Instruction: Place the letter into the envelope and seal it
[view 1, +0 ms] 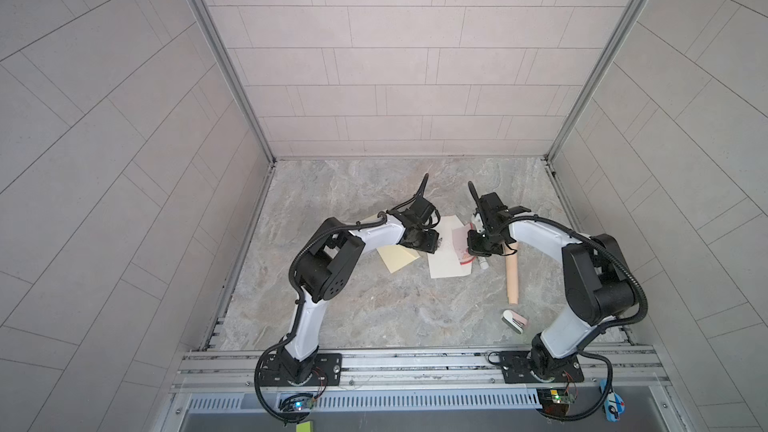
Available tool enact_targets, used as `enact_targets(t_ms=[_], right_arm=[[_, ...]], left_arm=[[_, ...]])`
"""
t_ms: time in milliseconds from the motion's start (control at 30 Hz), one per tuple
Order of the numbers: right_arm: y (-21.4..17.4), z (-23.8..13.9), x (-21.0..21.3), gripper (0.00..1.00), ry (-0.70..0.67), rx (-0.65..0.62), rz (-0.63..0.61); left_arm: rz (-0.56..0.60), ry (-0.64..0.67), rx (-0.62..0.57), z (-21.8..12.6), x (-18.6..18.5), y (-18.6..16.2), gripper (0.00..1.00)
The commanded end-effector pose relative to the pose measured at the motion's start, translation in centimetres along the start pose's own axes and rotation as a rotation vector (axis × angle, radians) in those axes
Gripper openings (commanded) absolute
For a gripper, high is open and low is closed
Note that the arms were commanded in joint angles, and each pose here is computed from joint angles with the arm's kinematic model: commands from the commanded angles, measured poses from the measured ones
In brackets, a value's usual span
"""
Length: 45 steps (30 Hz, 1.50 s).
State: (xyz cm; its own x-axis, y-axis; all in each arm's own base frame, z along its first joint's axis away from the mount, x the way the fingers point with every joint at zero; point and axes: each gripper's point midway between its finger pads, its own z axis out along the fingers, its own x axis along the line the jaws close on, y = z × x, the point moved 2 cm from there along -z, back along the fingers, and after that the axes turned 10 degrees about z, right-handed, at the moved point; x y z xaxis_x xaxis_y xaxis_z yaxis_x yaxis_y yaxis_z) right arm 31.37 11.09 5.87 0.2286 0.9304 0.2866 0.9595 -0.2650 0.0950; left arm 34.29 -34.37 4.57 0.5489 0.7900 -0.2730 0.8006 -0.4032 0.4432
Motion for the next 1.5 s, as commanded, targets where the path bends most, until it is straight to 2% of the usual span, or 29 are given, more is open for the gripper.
enact_targets(t_ms=[0, 367, 400, 467, 567, 667, 767, 900, 967, 1100, 1267, 1367, 1467], right_arm=[[-0.2, 0.5, 0.6, 0.00, 0.029, 0.025, 0.021], [-1.2, 2.3, 3.7, 0.00, 0.094, 0.054, -0.012], [-1.3, 2.5, 3.8, 0.03, 0.091, 0.060, -0.011], [-1.3, 2.5, 3.9, 0.24, 0.083, 0.055, 0.002], [-1.0, 2.1, 3.3, 0.42, 0.034, 0.016, 0.016], [-0.4, 1.3, 2.9, 0.53, -0.006, -0.025, 0.023], [0.0, 0.9, 3.2, 0.59, -0.011, -0.037, 0.018], [0.5, 1.0, 3.3, 0.62, -0.030, -0.032, 0.023], [0.8, 1.0, 3.4, 0.71, -0.039, -0.032, 0.021], [0.7, 1.2, 3.8, 0.73, -0.032, -0.001, 0.017], [-1.3, 2.1, 6.6, 0.73, 0.138, 0.130, 0.011], [-2.3, 2.2, 7.3, 0.73, 0.175, 0.140, 0.018], [-2.1, 1.5, 6.6, 0.73, 0.125, 0.076, 0.014]], left_arm=[[-0.022, -0.018, 0.015, 1.0, 0.0, -0.3, 0.59], [-0.046, -0.034, 0.005, 1.0, -0.2, -0.1, 0.59], [-0.045, -0.032, 0.008, 1.0, -0.2, -0.2, 0.59], [-0.046, -0.020, 0.011, 1.0, 0.0, -0.3, 0.59], [-0.043, 0.015, 0.023, 0.9, 0.5, -0.6, 0.58], [-0.031, 0.039, 0.039, 1.0, 0.9, -0.9, 0.56], [-0.018, 0.042, 0.048, 1.1, 1.0, -1.1, 0.56], [-0.007, 0.043, 0.054, 1.2, 1.0, -1.1, 0.55], [-0.007, 0.040, 0.059, 1.4, 1.0, -1.1, 0.54], [-0.008, 0.040, 0.059, 1.5, 0.9, -1.0, 0.53], [-0.010, 0.057, 0.055, 1.5, 1.1, -0.9, 0.52], [-0.003, 0.102, 0.062, 1.4, 1.9, -1.0, 0.49], [0.010, 0.159, 0.086, 1.4, 2.7, -1.5, 0.45]])
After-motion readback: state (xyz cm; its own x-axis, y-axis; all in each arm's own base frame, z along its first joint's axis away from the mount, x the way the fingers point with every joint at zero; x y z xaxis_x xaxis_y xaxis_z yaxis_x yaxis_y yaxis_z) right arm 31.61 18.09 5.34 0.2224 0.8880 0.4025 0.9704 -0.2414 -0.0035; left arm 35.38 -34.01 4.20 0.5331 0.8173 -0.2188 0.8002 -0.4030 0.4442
